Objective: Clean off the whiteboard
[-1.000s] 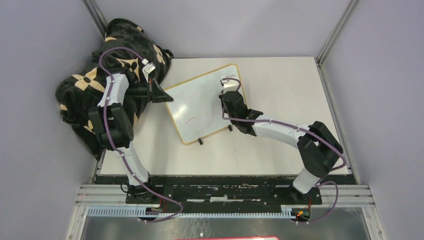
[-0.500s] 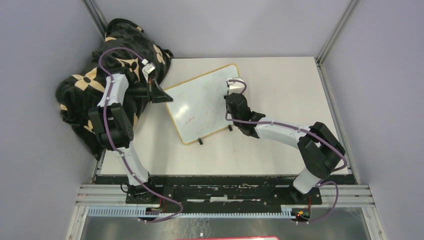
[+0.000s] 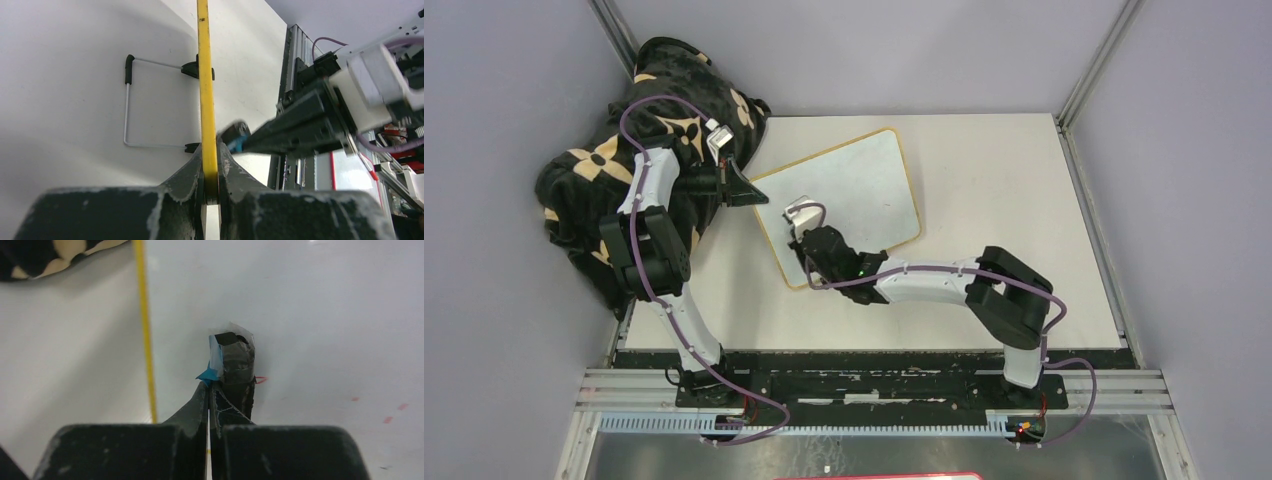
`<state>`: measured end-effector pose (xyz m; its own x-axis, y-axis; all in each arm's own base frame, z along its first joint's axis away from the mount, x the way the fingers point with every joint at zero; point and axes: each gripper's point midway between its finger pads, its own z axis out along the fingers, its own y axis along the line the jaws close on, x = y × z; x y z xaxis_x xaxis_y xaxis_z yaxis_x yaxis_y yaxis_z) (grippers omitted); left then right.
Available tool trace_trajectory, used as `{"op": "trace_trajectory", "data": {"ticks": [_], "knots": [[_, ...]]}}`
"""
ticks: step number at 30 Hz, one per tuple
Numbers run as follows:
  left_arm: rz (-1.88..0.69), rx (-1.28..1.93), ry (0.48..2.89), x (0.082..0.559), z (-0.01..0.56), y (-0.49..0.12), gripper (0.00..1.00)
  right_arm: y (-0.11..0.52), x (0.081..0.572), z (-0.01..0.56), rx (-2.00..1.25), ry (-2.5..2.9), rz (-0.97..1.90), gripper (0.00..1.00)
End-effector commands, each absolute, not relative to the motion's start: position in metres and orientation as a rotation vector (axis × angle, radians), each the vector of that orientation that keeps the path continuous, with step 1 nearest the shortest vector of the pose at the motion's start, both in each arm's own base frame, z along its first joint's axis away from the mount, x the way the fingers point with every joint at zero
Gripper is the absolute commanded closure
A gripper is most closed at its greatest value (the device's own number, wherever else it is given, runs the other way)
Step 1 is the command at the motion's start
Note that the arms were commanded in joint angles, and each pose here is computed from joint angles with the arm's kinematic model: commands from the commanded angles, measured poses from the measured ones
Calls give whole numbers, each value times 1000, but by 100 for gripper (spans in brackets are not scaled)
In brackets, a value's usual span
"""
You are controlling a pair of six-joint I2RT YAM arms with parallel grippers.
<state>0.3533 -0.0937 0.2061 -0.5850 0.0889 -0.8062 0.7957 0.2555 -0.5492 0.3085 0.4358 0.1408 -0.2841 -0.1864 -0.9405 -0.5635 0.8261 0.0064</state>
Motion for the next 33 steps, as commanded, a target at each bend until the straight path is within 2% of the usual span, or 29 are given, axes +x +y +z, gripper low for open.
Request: {"op": "trace_trajectory", "data": {"ticks": [1,6,11,26,33], "knots": [[-1281,926,1859,349,203,-95,97,477,289,161,-636,1785,533,99],[-1281,926,1858,349,203,-95,97,467,291,163,-621,1783,483,99],[-1280,927,1855,349,203,-95,97,439,307,161,-572,1787,304,99],[-1282,926,1859,349,202,-94,97,286,380,162,-255,1860,63,99],[-1281,926,1859,348,202,-94,97,302,379,154,-283,1896,188,99]]}}
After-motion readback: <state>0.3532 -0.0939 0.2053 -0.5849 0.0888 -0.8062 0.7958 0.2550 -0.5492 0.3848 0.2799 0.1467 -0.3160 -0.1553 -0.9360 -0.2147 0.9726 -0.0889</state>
